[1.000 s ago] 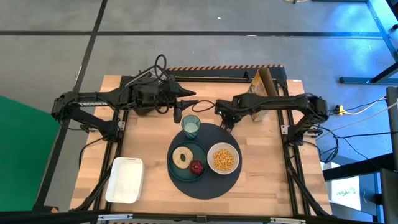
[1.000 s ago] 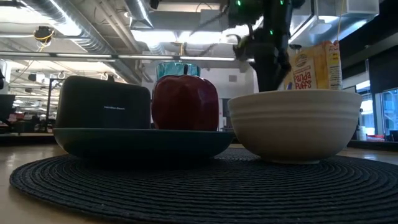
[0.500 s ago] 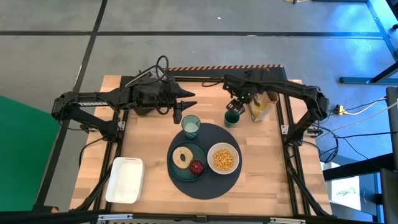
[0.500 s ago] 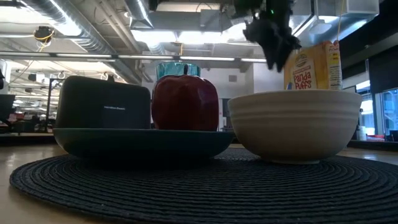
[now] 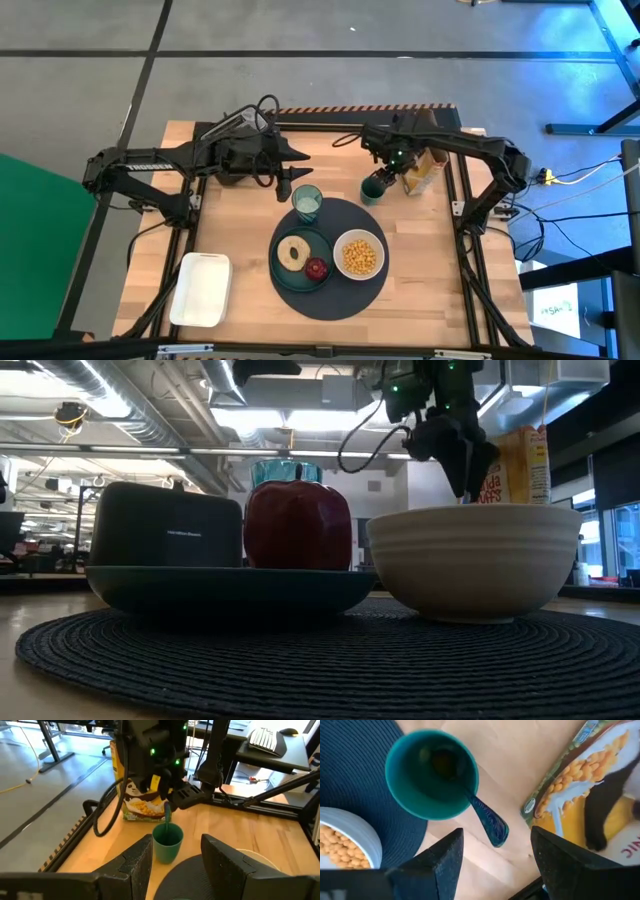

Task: Arrange a breakfast setting
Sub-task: Put the gold spoon on the blue tablemat to the right of the white bowl

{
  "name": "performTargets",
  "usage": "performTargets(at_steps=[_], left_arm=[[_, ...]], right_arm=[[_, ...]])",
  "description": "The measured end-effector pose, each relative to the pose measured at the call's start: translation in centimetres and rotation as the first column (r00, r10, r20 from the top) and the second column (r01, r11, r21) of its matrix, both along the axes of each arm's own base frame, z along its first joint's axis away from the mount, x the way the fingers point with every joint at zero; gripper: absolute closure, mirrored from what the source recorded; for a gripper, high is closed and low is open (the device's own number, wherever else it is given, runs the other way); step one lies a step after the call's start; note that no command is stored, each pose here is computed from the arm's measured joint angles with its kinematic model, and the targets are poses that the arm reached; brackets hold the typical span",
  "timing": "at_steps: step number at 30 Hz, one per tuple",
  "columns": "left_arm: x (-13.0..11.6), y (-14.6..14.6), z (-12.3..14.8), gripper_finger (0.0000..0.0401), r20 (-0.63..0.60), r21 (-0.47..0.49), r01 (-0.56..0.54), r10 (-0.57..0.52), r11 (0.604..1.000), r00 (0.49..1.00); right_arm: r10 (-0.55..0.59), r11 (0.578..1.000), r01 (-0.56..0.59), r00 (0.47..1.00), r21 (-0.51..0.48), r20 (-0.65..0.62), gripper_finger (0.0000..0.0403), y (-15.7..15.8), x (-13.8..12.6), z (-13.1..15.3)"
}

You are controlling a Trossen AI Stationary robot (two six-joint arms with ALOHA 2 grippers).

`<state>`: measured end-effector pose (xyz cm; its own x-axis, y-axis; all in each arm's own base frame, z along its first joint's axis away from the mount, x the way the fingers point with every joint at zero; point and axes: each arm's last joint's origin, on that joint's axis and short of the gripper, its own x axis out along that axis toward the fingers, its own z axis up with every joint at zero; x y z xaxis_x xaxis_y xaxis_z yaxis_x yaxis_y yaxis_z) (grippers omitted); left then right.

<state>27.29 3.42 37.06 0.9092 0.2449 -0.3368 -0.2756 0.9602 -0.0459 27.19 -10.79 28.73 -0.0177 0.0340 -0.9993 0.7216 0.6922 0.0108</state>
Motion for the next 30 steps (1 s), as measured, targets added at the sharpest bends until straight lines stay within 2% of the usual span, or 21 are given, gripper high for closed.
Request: performTargets(at_steps=[3,6,17,19,24,30], left_arm=[[0.0,0.0,0.0,0.0239,-0.002,0.005,-0.001,0.001,1.0,1.0],[0.0,0.0,0.0,0.0239,-0.002,0.006,-0.001,0.001,1.0,1.0],[0.0,0.0,0.0,0.0239,-0.003,0.007,-0.002,0.002,1.0,1.0],[0.0,0.0,0.0,0.0239,-0.003,0.007,-0.001,0.001,1.0,1.0],[0.0,0.0,0.0,0.0239,-0.003,0.006,-0.001,0.001,1.0,1.0],[0.0,0.0,0.0,0.0239,-0.001,0.002,-0.003,0.003,1.0,1.0]], right_arm=[[-0.002,1.0,0.002,1.0,0.006,0.023,0.019,0.0,0.2,-0.7],[-0.012,1.0,0.012,0.999,0.01,0.037,0.0215,-0.1,0.4,-1.0],[-0.014,1.0,0.013,1.0,0.021,0.028,0.0386,0.0,0.3,-1.1],[-0.013,1.0,0.012,0.999,0.026,0.032,0.0395,0.0,0.3,-1.1],[-0.015,0.999,0.014,1.0,0.041,0.023,0.0389,0.1,0.1,-1.0],[-0.011,1.0,0.009,0.999,0.03,0.046,0.0398,0.2,-0.1,1.4]])
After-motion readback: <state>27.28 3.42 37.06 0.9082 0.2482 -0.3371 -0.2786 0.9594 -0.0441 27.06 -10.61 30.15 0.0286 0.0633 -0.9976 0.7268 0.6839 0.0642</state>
